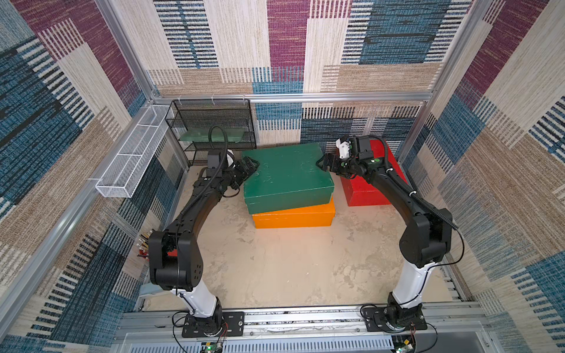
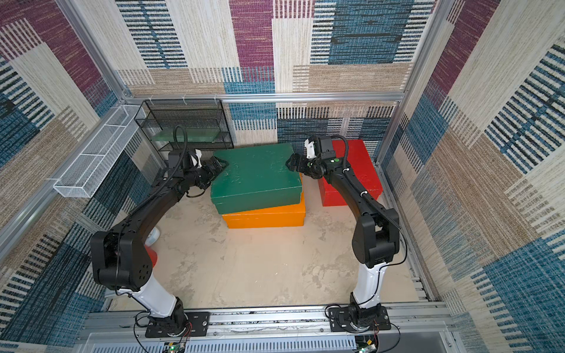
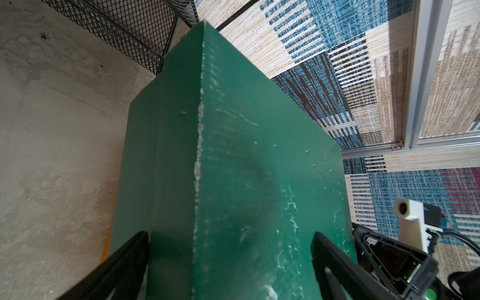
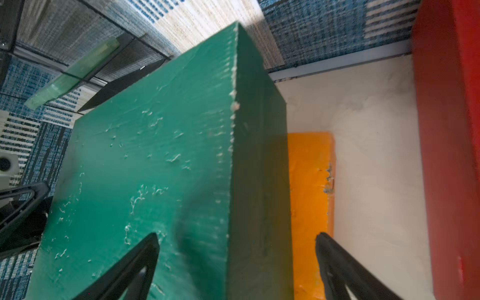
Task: Stack the shoeboxes
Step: Place the shoebox at the shoebox.
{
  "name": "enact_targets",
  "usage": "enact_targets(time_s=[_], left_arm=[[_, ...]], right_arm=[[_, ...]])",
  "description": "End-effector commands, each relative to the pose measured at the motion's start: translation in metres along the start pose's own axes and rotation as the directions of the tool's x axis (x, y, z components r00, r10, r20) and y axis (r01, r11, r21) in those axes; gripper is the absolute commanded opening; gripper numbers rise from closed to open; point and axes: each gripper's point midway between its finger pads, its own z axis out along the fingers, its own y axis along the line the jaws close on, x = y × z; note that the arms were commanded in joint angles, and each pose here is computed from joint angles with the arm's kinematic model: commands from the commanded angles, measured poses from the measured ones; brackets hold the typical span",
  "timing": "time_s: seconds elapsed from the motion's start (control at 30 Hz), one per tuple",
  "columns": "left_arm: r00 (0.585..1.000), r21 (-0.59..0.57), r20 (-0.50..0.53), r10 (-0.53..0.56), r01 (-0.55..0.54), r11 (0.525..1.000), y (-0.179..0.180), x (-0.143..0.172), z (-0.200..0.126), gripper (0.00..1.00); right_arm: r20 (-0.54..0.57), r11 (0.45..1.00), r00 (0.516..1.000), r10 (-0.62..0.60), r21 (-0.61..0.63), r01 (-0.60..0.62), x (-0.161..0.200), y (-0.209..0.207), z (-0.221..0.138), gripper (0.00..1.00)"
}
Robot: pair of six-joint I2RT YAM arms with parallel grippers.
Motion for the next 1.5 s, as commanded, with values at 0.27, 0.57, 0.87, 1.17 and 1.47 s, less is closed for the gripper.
enact_targets(time_s=[0.27,0.57,0.87,1.17,1.47], left_arm=[[0.998,0.014,-0.047,0.050,-0.049,0.999,-0.013,0.012,0.012,0.97],[0.997,0.007,-0.059,0.058,-0.057,0.998,-0.012,0.020,0.016,0.97],[0.997,0.002,-0.059,0.056,-0.056,0.998,-0.010,0.020,0.016,0.97],[0.997,0.009,-0.048,0.062,-0.062,0.998,-0.014,0.021,0.009,0.99],[0.996,0.040,0.015,0.091,-0.092,0.995,-0.035,0.001,-0.012,1.00]], right_arm=[[0.036,1.000,0.999,0.014,-0.025,-0.014,0.016,0.012,-0.024,0.96],[0.024,0.999,1.000,0.020,-0.046,-0.019,0.030,0.018,-0.028,0.96],[0.017,0.998,0.999,0.032,-0.053,-0.031,0.048,0.021,-0.029,0.96],[0.051,0.999,0.998,0.032,-0.036,-0.030,0.034,0.022,-0.042,0.95],[0.151,1.000,0.988,0.018,0.010,-0.020,0.010,0.017,-0.092,0.95]])
